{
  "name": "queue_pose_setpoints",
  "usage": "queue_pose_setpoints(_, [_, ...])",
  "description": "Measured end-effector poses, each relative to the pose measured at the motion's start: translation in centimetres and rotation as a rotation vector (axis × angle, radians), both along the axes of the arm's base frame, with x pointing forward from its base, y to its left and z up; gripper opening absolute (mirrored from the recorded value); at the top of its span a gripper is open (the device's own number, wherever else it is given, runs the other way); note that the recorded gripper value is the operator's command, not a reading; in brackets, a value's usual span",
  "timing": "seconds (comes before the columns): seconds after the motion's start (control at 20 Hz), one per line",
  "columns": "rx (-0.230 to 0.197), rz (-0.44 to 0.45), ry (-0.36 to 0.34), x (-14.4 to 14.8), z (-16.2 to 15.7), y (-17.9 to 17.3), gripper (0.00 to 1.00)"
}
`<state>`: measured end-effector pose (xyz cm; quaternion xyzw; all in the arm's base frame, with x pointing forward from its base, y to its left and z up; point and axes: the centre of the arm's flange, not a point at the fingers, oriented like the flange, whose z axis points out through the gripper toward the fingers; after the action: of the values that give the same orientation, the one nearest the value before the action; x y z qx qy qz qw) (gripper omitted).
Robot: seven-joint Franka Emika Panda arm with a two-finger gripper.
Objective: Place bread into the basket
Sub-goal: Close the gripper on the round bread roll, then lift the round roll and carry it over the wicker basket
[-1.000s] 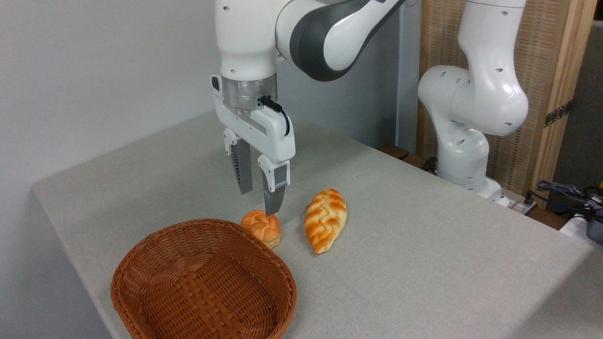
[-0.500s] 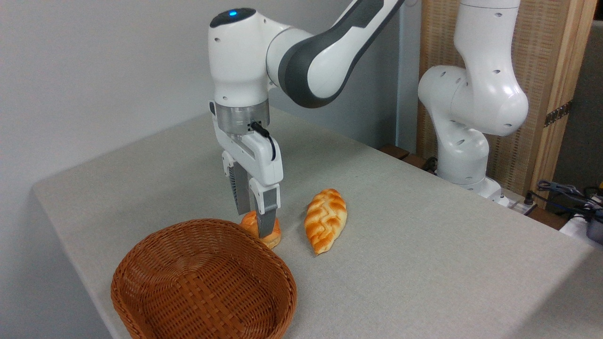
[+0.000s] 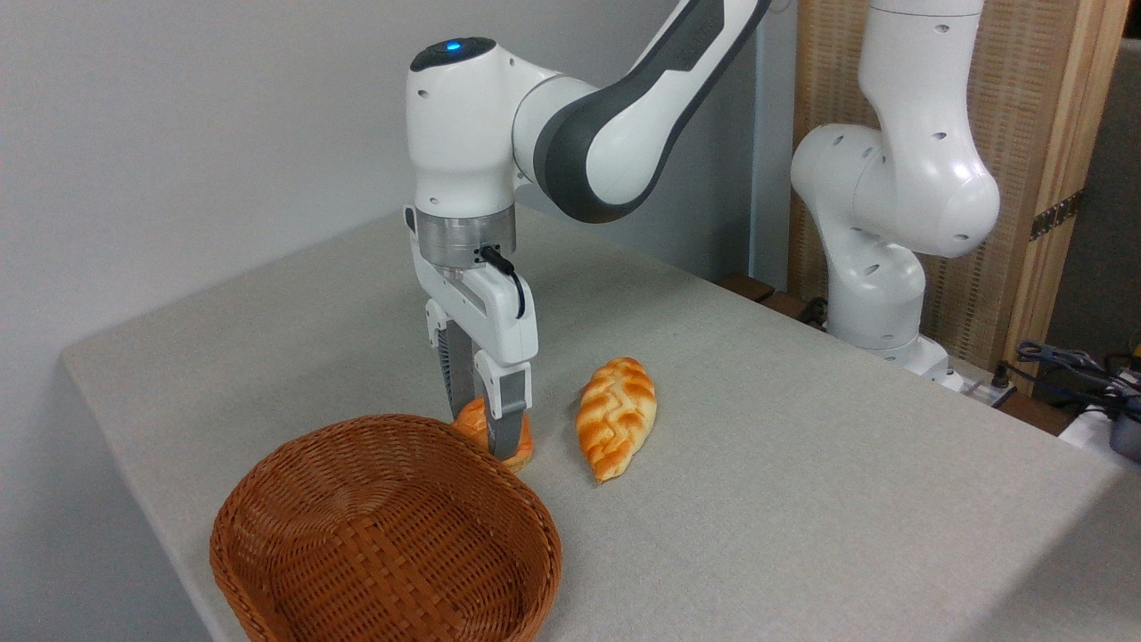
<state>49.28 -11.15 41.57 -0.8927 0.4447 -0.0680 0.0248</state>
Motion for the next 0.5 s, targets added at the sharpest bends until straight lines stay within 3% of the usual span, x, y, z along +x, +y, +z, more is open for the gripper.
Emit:
queue_pose_setpoints(0.4, [0.002, -0.026, -0.010, -0.4, 0.6, -1.2, 0.16])
queue_pose_setpoints(0.5, [0.010, -0.031, 0.024, -0.5, 1.2, -1.6, 0.16])
